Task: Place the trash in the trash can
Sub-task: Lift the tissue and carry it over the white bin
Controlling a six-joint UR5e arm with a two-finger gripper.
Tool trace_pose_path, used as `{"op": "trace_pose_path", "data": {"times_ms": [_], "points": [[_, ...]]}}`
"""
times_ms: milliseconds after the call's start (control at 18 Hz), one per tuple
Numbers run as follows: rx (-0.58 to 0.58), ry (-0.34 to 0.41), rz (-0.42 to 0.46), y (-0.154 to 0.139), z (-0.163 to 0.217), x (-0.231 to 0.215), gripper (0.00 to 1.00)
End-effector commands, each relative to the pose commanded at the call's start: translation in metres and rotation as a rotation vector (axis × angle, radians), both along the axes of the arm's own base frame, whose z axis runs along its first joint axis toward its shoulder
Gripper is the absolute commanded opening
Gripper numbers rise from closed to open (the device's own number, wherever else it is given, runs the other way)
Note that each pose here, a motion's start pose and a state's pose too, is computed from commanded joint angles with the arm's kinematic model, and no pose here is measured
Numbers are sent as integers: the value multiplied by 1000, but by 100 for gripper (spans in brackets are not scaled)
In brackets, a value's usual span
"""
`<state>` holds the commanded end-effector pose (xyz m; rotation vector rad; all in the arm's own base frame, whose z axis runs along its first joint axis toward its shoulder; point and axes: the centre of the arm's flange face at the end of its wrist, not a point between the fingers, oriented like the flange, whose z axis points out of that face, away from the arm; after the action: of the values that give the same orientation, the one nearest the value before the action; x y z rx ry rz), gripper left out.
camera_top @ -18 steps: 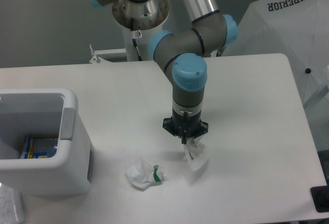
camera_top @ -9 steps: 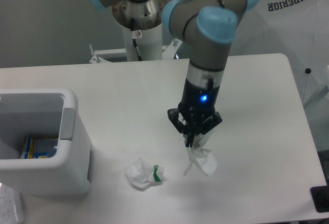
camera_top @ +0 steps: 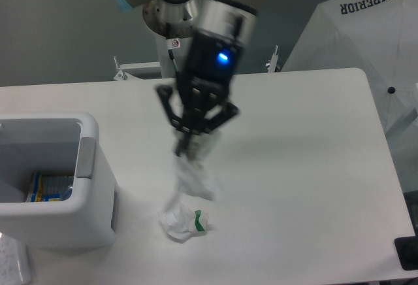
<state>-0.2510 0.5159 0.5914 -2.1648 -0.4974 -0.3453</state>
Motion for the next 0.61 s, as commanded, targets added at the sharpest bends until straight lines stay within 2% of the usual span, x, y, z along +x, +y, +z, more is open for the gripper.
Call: {"op": "trace_pose_path", "data": {"times_ms": [167,333,444,611], "points": [[8,11,-76,16,4,40,0],[-19,35,-197,31,-17,88,0],[-24,69,-261,36,-28,103,4],[-36,60,-312,48,-39,125,4]]}}
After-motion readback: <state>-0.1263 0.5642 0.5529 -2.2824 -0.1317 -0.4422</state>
